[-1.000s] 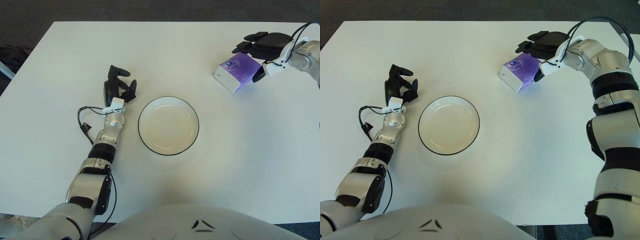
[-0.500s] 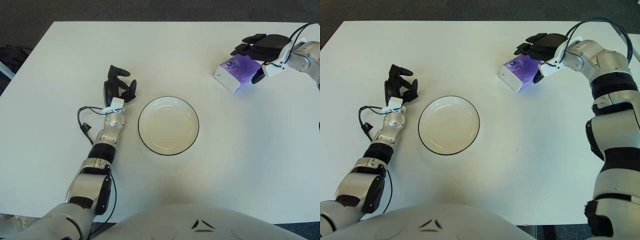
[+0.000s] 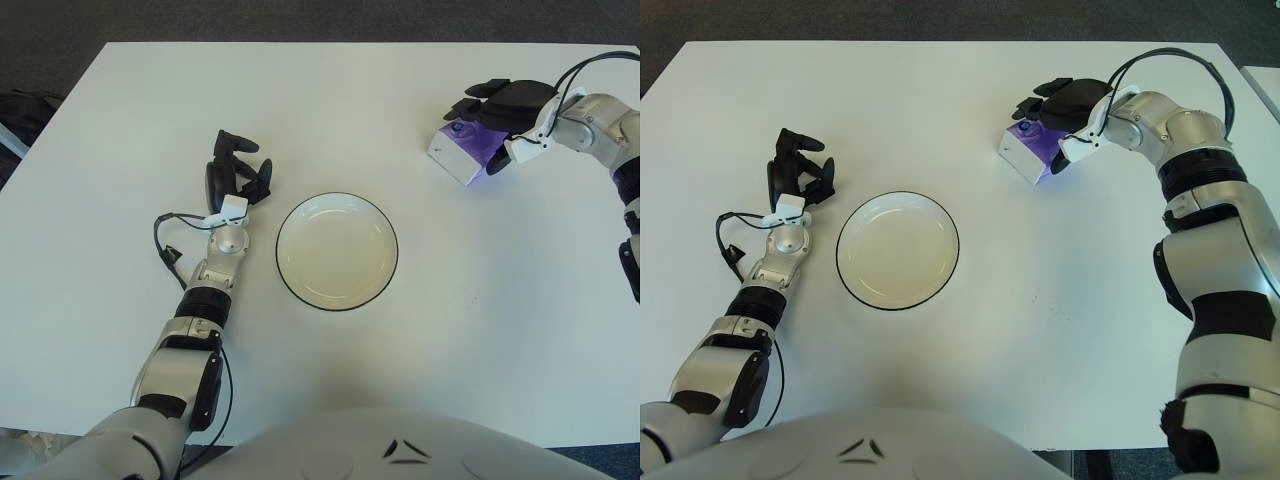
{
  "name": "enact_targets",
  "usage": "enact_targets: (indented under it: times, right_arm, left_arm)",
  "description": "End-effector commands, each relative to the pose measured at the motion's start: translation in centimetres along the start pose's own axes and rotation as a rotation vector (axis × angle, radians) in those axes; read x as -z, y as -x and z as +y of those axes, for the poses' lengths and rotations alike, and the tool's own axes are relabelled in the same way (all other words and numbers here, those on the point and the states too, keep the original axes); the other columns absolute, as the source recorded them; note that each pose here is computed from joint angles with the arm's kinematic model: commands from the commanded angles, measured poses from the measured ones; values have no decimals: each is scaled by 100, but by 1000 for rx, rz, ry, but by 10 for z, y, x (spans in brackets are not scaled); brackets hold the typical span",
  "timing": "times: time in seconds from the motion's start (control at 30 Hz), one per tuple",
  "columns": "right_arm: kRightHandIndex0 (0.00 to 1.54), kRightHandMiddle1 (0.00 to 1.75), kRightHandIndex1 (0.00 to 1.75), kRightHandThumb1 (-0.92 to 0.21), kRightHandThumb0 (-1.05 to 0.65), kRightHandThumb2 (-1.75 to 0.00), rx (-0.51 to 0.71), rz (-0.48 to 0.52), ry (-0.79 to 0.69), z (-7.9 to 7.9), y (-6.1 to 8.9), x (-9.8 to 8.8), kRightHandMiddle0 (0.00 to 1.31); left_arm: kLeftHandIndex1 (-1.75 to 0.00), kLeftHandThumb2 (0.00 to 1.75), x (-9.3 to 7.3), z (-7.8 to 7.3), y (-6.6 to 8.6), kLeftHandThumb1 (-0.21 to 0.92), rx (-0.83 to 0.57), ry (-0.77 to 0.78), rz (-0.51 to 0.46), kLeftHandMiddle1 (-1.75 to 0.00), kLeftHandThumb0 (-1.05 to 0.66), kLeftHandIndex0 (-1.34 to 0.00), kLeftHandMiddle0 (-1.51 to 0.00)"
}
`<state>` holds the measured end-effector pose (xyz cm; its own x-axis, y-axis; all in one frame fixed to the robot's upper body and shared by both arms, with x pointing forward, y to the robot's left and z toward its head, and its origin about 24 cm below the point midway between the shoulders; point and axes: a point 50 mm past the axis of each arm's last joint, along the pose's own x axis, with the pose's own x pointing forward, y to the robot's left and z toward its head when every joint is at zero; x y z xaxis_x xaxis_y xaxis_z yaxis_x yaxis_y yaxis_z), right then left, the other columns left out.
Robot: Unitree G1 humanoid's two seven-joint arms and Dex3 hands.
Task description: Put the tissue paper into the plate.
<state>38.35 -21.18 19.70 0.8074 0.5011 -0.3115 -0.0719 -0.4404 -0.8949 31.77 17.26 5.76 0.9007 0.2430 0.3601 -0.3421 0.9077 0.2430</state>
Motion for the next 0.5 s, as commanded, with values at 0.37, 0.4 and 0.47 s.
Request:
enact_targets:
  times: [0.37,0.4,0.47]
  right_arm:
    - [14,45,0,-78,-73,-18,-2,-24,24,18,-7,-8,0]
    - [14,45,0,-78,-72,-18,-2,-25,24,18,-8,-9,0]
    - [14,45,0,-78,-72,-19,-3,-25,23,19,-9,-9,0]
  left_arm:
    - [-168,85,55,-5,71,64,63,-67,271,-175,-40,-42,-95]
    - [-168,85,55,-5,71,64,63,-68,273,-175,-40,-42,-95]
    - [-168,85,55,-5,71,64,63,-67,276,-175,-40,-42,-96]
